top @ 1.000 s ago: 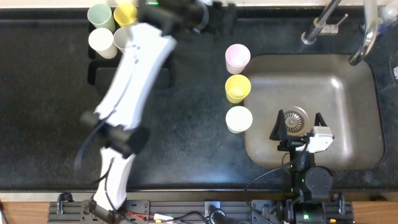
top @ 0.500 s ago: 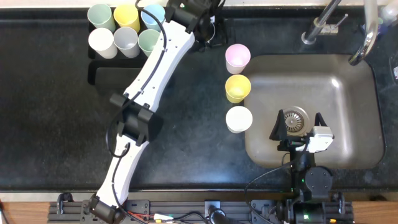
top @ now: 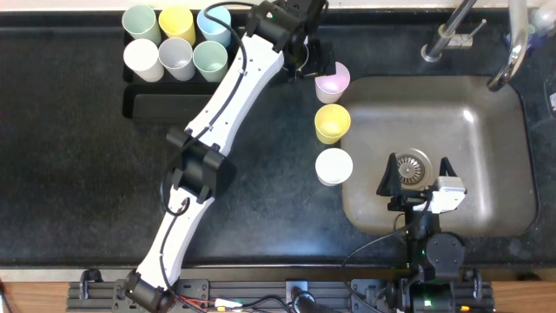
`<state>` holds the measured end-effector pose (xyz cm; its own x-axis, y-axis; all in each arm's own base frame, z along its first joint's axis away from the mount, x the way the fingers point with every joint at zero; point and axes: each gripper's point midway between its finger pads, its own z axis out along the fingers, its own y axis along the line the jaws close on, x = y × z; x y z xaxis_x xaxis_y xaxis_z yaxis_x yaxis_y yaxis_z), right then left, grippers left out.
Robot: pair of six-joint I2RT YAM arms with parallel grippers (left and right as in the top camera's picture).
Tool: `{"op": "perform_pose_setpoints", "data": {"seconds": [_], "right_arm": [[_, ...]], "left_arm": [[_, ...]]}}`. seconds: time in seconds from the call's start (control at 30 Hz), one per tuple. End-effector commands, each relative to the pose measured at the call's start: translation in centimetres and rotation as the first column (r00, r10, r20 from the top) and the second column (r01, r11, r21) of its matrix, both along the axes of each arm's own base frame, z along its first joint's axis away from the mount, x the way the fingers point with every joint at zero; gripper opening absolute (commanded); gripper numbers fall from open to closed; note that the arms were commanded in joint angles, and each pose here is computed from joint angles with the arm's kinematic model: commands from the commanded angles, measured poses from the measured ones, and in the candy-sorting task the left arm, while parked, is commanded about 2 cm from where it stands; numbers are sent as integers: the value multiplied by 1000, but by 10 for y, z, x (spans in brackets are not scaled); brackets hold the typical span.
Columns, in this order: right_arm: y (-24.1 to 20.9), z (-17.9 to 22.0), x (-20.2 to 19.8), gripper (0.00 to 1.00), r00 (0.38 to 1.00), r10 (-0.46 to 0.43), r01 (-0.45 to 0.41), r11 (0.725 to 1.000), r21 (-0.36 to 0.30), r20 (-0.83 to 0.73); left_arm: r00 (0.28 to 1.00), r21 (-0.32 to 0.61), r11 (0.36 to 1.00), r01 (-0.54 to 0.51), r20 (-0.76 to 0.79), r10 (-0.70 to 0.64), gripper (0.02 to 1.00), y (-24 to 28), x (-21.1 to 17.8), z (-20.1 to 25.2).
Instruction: Store Cups
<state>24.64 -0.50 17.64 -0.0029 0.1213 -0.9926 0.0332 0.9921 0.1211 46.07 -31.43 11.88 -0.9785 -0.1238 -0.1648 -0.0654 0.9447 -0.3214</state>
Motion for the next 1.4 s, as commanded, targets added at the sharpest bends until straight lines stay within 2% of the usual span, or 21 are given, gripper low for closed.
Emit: {"op": "perform_pose_setpoints", "data": {"seconds": [0.03, 0.47, 0.63, 0.67, 0.7, 0.73, 0.9, 1.0, 1.1, 1.27, 1.4], "right_arm": [[0, -4, 0, 996, 1000, 4, -4, 1000, 1, -1], [0, -4, 0, 998, 1000, 4, -4, 1000, 1, -1], [0, -4, 0, 996, 1000, 4, -4, 1000, 1, -1], [0, -4, 0, 998, 1000, 4, -4, 1000, 1, -1], [0, -4, 0, 998, 1000, 4, -4, 1000, 1, -1], [0, -4, 0, 998, 1000, 4, -4, 1000, 1, -1], [0, -4, 0, 998, 1000, 4, -4, 1000, 1, -1], [0, -4, 0, 998, 1000, 4, -4, 1000, 1, -1], [0, -4, 0, 996, 1000, 4, -4, 1000, 1, -1], [0, -4, 0, 998, 1000, 4, -4, 1000, 1, -1], [0, -4, 0, 998, 1000, 4, -4, 1000, 1, -1]], "left_arm": [[999, 15, 1000, -1, -42, 2, 996, -2, -6, -15], [999, 47, 999, -10, -42, 12, 976, 2, -4, -24], [998, 51, 998, -26, -59, 29, 704, 3, -5, -28], [996, 55, 997, -47, -74, 51, 277, 4, -7, -32], [995, 55, 997, -54, -78, 58, 64, 4, -7, -35], [996, 52, 997, -54, -72, 58, 36, 3, -5, -35], [998, 27, 997, -65, -20, 66, 36, 2, 8, -25], [994, 15, 995, -99, 38, 99, 36, 19, 13, 14], [982, 3, 988, -156, 108, 155, 36, 53, 10, 74], [906, 14, 927, -374, 220, 362, 36, 149, -20, 172], [816, 66, 837, -543, 275, 508, 36, 236, -56, 200]]}}
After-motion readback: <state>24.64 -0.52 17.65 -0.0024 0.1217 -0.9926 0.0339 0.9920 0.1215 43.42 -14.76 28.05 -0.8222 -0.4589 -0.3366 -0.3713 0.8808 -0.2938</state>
